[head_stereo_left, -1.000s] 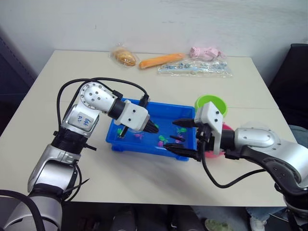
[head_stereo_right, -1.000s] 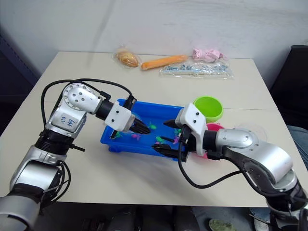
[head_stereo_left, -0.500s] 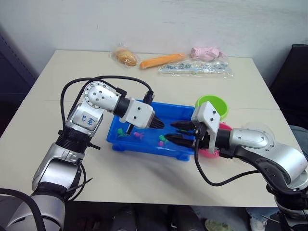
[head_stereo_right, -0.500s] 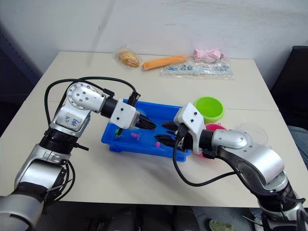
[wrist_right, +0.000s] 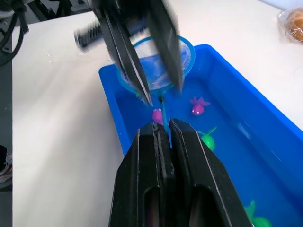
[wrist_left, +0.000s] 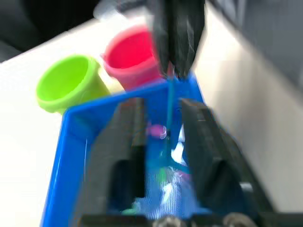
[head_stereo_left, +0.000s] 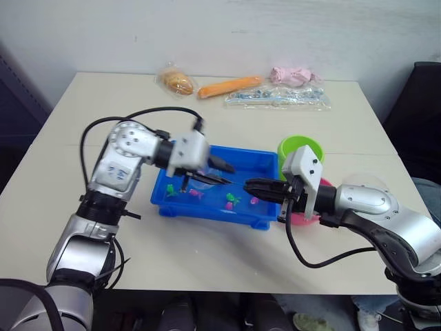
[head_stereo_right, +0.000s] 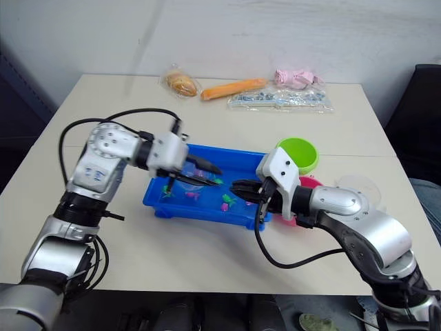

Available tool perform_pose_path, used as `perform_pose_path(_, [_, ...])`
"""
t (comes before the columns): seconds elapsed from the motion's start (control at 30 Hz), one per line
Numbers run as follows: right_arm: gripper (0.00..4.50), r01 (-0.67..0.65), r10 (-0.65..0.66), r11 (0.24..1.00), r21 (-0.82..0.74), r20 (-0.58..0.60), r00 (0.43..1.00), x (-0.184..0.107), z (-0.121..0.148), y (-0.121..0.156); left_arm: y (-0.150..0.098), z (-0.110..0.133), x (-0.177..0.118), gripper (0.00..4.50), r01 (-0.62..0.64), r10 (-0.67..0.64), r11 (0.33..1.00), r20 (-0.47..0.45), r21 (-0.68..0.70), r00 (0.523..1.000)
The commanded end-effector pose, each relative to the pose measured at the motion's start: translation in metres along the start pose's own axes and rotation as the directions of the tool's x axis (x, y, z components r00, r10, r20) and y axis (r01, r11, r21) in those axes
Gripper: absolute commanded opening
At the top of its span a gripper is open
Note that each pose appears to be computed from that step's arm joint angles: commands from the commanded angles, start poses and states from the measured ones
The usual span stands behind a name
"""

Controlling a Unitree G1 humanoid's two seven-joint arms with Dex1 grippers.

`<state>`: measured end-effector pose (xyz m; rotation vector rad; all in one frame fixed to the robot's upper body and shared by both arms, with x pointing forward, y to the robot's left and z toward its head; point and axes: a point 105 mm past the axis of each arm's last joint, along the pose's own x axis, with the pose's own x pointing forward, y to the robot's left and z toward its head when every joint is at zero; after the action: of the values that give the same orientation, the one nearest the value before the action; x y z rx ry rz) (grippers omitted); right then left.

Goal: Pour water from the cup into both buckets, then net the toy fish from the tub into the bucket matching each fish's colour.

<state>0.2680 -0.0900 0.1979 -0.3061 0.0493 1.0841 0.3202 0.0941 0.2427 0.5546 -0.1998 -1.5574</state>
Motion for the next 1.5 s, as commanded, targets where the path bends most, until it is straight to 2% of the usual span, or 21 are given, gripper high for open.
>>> perform_pose_path(0.03, [0.00,0.011,-0.008,0.996,-0.087,0.038,0.999,-0.012,0.013,-0.003,0.010,0.030,-0.035,3.12,-0.069,0.074,0.995,0.086,-0.066,0.994])
perform_pose_path(0.13, [0.00,0.028,-0.029,0.992,-0.120,-0.003,1.000,-0.026,0.007,-0.010,0.020,0.015,-0.078,4.45,-0.226,0.231,0.965,0.027,-0.130,0.973])
perform_pose_path(0.23, [0.00,0.039,-0.049,0.982,-0.185,-0.050,0.998,-0.038,0.003,-0.017,0.010,-0.015,-0.106,4.45,-0.304,0.293,0.940,-0.089,-0.155,0.952])
perform_pose_path(0.3, [0.00,0.041,-0.057,0.976,-0.216,-0.065,0.996,-0.043,0.002,-0.020,0.005,-0.022,-0.111,4.45,-0.320,0.305,0.931,-0.108,-0.176,0.946])
perform_pose_path(0.47, [0.00,0.026,-0.123,0.900,-0.435,-0.198,0.972,-0.065,-0.004,-0.052,-0.021,-0.045,-0.108,4.45,-0.350,0.327,0.906,-0.133,-0.236,0.936])
perform_pose_path(0.77, [0.00,-0.117,-0.093,0.807,-0.579,-0.320,0.943,-0.061,-0.010,-0.069,-0.033,-0.042,-0.083,4.45,-0.310,0.297,0.926,-0.091,-0.214,0.950])
perform_pose_path(0.93, [0.00,-0.122,-0.124,0.757,-0.642,-0.325,0.937,-0.052,-0.009,-0.080,-0.043,-0.040,-0.071,4.45,-0.242,0.230,0.939,-0.076,-0.243,0.970])
perform_pose_path(1.33, [0.00,-0.212,-0.081,0.719,-0.661,-0.384,0.920,-0.043,-0.028,-0.081,-0.052,-0.038,-0.058,4.45,-0.212,0.202,0.941,-0.066,-0.264,0.977])
perform_pose_path(1.5, [0.00,-0.219,-0.112,0.700,-0.679,-0.408,0.906,-0.042,-0.031,-0.087,-0.051,-0.038,-0.057,4.45,-0.235,0.222,0.943,-0.079,-0.238,0.972])
